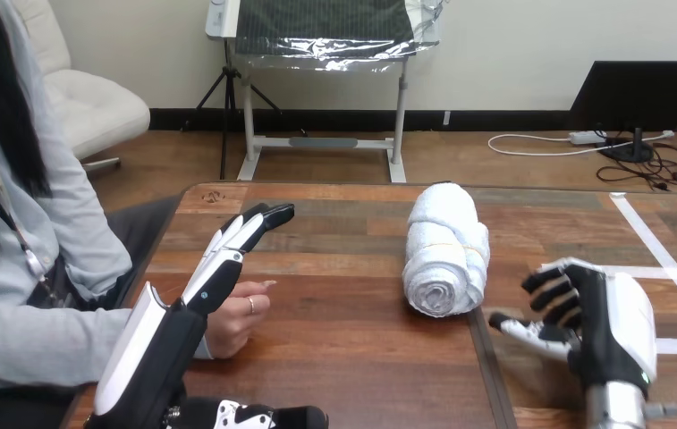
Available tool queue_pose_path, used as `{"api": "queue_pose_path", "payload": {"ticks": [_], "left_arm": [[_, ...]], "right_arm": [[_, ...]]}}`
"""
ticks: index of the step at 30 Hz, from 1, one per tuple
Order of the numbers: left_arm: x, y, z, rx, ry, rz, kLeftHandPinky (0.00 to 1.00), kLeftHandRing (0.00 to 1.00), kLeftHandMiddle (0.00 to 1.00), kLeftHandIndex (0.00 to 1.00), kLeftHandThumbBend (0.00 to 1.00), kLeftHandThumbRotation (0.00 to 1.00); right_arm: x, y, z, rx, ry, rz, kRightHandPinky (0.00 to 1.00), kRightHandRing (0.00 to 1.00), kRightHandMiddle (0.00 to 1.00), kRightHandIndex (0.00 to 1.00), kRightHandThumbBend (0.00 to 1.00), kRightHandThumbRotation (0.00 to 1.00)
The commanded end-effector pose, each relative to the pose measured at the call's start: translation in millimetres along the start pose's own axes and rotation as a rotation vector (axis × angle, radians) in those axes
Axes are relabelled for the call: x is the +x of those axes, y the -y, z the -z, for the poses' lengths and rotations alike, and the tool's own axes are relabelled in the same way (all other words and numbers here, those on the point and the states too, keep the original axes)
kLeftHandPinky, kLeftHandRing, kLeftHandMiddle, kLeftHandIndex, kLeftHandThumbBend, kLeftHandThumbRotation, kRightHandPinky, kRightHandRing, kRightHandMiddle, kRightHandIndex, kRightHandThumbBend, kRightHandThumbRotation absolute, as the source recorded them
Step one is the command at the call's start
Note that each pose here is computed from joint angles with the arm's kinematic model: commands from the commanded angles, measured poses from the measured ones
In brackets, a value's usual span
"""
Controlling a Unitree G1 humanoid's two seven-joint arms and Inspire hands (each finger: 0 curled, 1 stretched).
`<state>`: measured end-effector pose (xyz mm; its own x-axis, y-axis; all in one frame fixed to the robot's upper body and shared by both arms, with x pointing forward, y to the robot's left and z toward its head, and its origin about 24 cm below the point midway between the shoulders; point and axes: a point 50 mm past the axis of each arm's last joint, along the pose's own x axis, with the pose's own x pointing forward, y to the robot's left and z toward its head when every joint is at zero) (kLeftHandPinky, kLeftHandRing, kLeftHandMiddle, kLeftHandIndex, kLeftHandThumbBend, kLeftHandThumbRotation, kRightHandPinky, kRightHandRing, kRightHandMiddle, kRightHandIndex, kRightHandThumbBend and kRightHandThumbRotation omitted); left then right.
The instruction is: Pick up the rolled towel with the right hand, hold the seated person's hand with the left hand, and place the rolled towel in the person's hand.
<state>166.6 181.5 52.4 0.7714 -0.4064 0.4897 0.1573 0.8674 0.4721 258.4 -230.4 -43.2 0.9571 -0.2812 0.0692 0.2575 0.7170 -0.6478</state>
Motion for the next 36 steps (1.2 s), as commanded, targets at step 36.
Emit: {"api": "queue_pose_path", "payload": {"ticks": [36], "left_arm": [[22.7, 0.5, 5.7, -0.005, 0.071, -0.008, 1.00, 0.97, 0.94, 0.91, 1.00, 0.60]], "right_arm": [[65.3, 36.8, -74.2, 0.205, 0.243, 0.136, 0.32, 0.40, 0.51, 0.56, 0.84, 0.00]]}}
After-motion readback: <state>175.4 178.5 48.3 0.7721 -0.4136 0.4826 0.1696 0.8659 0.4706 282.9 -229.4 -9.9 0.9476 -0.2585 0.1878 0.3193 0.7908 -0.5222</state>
